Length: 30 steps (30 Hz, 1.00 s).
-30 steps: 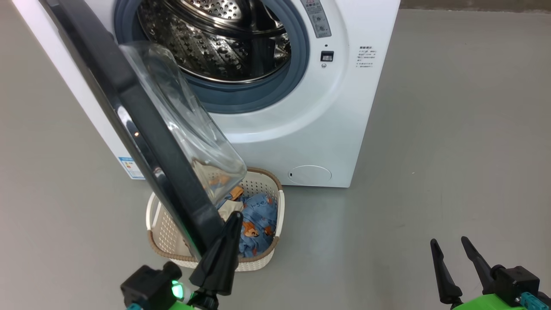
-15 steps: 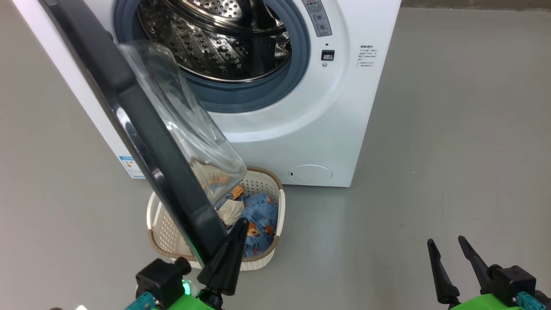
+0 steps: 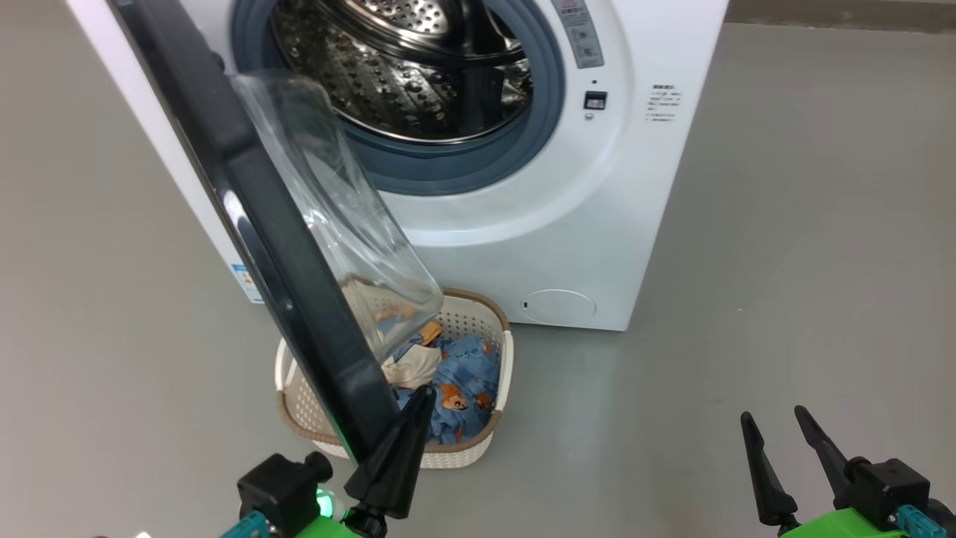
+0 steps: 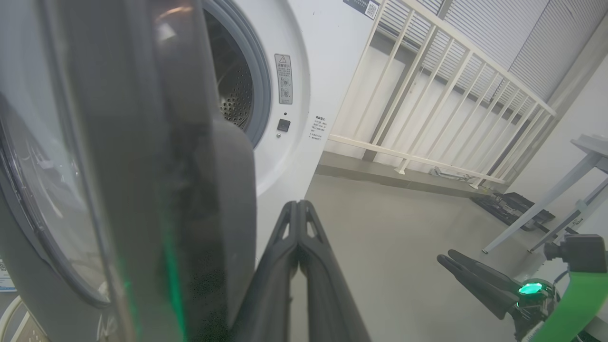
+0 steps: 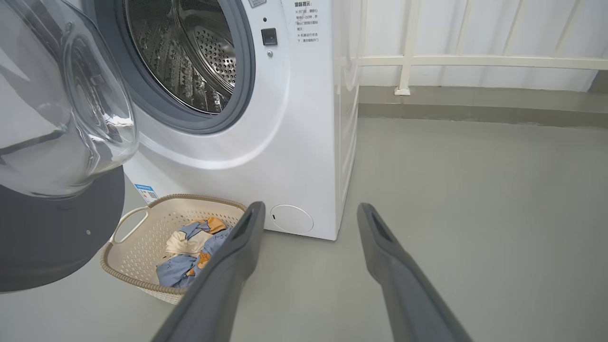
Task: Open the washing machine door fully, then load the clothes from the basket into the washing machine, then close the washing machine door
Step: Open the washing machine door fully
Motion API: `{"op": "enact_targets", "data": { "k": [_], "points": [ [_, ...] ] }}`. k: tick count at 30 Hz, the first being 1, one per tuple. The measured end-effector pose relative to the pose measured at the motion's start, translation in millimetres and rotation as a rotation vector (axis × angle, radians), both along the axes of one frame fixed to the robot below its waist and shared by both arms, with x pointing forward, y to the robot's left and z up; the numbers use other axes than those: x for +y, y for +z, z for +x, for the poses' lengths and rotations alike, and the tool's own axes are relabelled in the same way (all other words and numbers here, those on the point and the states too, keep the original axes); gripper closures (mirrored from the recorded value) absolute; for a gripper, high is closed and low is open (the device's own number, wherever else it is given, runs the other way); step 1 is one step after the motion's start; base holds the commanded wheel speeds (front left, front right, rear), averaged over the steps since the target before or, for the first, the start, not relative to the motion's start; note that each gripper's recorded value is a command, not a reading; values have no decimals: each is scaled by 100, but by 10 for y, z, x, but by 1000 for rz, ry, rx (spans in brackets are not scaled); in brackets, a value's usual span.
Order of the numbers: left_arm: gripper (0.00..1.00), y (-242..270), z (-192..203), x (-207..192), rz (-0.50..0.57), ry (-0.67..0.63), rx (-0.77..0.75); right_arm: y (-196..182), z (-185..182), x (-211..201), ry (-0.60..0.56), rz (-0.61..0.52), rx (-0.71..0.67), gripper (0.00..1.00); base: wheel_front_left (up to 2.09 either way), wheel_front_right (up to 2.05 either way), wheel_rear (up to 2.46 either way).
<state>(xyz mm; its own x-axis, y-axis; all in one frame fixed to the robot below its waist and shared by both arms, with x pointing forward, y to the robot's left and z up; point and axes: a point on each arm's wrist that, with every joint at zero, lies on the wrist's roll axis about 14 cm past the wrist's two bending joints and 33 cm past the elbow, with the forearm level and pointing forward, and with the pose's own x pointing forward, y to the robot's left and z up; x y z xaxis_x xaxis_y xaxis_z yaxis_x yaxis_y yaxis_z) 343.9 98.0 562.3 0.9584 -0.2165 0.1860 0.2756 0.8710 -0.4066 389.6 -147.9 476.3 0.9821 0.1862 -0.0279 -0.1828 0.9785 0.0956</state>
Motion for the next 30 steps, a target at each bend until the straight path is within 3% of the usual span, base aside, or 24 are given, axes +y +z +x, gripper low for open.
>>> {"op": "enact_targets", "data": {
  "k": [18,30],
  "points": [
    [100,-62,-201,702,53,232,27,-42,168,454,143,-9,6,0,0,0,0],
    [100,-164,-428,1458,121,478,81,-87,232,714,220,-11,15,0,0,0,0]
  ]
}}
